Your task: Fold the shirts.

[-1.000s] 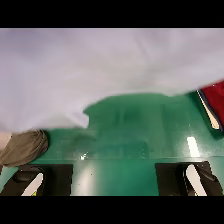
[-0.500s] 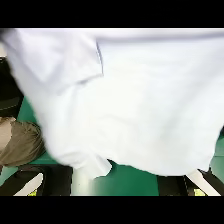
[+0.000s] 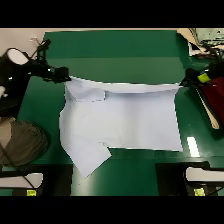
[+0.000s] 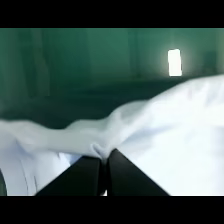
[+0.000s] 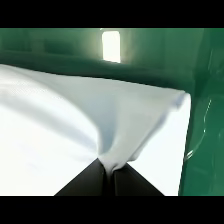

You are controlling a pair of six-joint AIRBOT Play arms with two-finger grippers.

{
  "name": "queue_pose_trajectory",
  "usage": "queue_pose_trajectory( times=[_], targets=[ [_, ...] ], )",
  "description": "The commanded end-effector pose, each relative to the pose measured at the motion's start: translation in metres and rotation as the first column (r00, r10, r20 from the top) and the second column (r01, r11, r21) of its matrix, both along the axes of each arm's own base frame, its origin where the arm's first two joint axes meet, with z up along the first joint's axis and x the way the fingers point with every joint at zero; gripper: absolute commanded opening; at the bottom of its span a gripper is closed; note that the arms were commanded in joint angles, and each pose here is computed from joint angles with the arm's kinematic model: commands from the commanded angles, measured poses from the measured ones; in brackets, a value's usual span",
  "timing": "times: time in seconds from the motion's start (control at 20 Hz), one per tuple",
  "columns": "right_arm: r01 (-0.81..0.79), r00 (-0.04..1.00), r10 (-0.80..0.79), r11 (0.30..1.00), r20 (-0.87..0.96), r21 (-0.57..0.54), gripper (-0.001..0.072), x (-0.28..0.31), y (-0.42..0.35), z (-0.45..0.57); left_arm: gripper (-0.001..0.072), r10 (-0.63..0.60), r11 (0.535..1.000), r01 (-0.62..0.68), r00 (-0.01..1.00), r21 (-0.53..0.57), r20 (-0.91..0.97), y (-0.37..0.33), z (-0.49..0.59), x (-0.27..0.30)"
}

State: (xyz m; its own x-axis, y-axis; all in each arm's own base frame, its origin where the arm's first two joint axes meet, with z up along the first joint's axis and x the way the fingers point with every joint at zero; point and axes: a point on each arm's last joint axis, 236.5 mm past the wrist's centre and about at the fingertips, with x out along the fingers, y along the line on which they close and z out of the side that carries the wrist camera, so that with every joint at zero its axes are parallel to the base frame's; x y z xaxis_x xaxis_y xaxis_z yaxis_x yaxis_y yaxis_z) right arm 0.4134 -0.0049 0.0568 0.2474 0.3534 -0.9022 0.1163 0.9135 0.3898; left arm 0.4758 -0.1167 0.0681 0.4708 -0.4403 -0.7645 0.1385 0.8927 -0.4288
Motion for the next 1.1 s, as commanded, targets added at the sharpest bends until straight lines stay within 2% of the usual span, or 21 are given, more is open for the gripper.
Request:
queue_pose_trajectory(
  times=[0.0, 0.2, 0.4, 0.7, 0.85, 1.05],
  targets=[
    [0.019, 1.000, -0.018, 0.999, -0.019, 0.049, 0.0016, 0.046, 0.003, -0.031, 0.0030, 0.038, 0.999, -0.038, 0.998, -0.004, 0.052, 0.002, -0.021, 0.056],
    [0.008, 0.992, -0.015, 0.998, 0.124, 0.059, 0.0016, 0.096, 0.006, 0.000, 0.0030, 0.055, 0.998, -0.056, 0.985, -0.003, 0.162, 0.006, 0.005, 0.096],
    [0.001, 0.978, -0.010, 0.999, 0.209, 0.040, 0.0016, 0.115, 0.002, 0.029, 0.0030, 0.046, 0.999, -0.051, 0.979, 0.018, 0.196, 0.019, 0.031, 0.100],
    [-0.027, 0.995, 0.022, 0.998, 0.096, 0.055, 0.0015, 0.082, 0.013, 0.002, 0.0030, -0.182, 0.977, 0.189, 0.980, 0.098, -0.080, 0.029, -0.019, 0.029],
    [-0.049, 0.999, 0.049, 0.999, 0.020, 0.013, 0.0015, 0.050, 0.020, -0.031, 0.0030, -0.195, 0.974, 0.213, 0.962, 0.078, -0.191, 0.029, -0.057, 0.005],
    [-0.083, 0.994, 0.085, 0.996, -0.063, 0.027, 0.0016, 0.017, 0.044, -0.066, 0.0030, -0.171, 0.976, 0.202, 0.942, 0.080, -0.290, 0.035, -0.105, -0.019]
  ],
)
